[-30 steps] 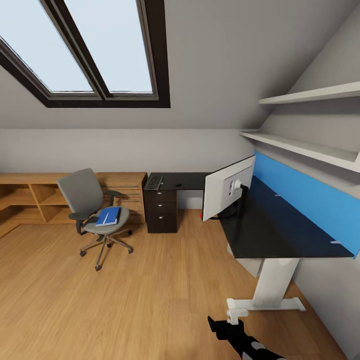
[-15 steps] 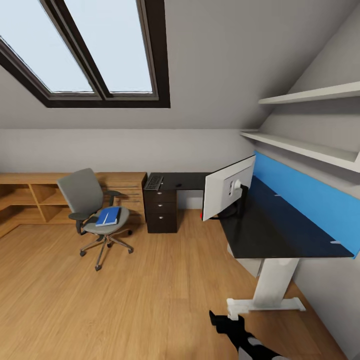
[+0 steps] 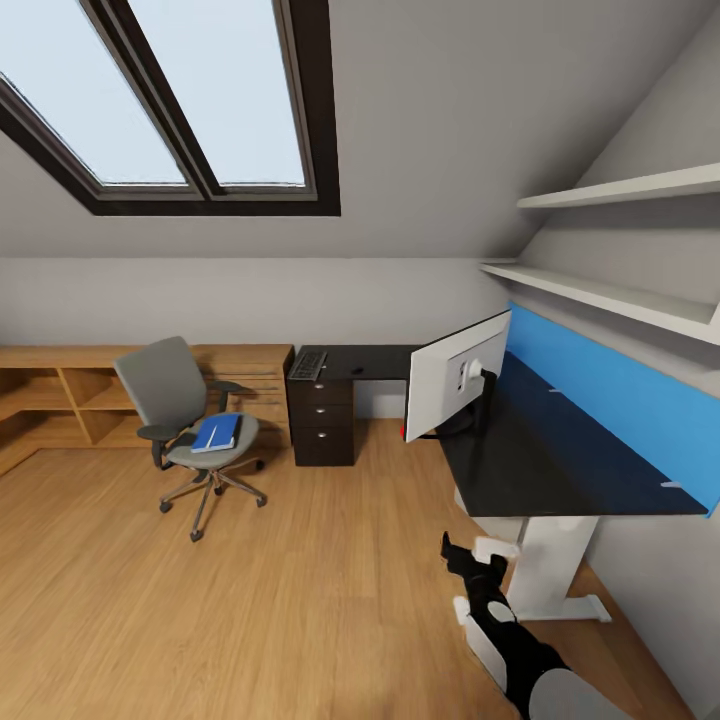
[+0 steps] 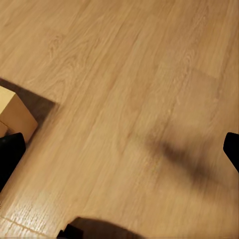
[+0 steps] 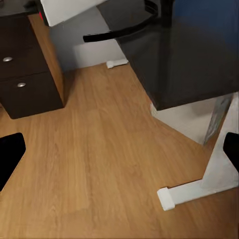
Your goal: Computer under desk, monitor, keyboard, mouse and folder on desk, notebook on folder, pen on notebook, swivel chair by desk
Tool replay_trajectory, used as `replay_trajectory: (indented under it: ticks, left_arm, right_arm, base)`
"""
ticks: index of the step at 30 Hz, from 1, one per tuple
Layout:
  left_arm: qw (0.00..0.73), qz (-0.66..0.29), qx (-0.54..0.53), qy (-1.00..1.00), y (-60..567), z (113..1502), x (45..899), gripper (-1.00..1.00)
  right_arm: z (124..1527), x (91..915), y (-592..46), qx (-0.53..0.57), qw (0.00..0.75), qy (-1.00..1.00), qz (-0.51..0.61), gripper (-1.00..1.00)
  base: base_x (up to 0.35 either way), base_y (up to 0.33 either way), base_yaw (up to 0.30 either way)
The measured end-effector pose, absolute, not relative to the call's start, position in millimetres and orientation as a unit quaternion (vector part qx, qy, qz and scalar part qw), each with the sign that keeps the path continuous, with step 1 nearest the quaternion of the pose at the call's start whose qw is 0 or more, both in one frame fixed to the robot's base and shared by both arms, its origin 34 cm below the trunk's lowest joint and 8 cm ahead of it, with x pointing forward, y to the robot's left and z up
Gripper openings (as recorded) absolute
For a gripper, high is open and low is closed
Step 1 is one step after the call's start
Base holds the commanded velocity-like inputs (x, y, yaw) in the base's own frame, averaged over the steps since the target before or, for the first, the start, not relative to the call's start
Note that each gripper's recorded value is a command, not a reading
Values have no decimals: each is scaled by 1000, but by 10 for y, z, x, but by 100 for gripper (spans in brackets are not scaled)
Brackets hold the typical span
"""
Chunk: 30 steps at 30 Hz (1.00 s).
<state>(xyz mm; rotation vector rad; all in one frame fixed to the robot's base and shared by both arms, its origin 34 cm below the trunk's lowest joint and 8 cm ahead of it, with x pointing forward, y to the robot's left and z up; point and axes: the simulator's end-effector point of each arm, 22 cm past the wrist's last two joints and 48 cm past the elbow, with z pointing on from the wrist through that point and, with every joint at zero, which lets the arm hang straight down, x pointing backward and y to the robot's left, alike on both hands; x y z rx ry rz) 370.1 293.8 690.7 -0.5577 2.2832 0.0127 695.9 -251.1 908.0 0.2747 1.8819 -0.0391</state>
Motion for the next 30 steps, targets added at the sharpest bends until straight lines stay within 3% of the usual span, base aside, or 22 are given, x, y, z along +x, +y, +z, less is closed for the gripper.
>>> replay_trajectory:
  ticks: [8,15,30]
  left_arm:
    - [369,10,-217,904,2965,6832,3554,100]
    - [369,20,-214,904,3098,6832,3535,100]
    - [370,21,-214,904,3105,6837,3538,100]
  right_arm:
    - [9743,7300,-2708,130,630,765,-26,100]
    - [10182,7530,-2897,127,583,801,-55,100]
    - [10416,7585,-3014,129,613,777,-61,100]
  base:
    - [0,0,0]
    - [0,0,0]
    - [20,-9,0]
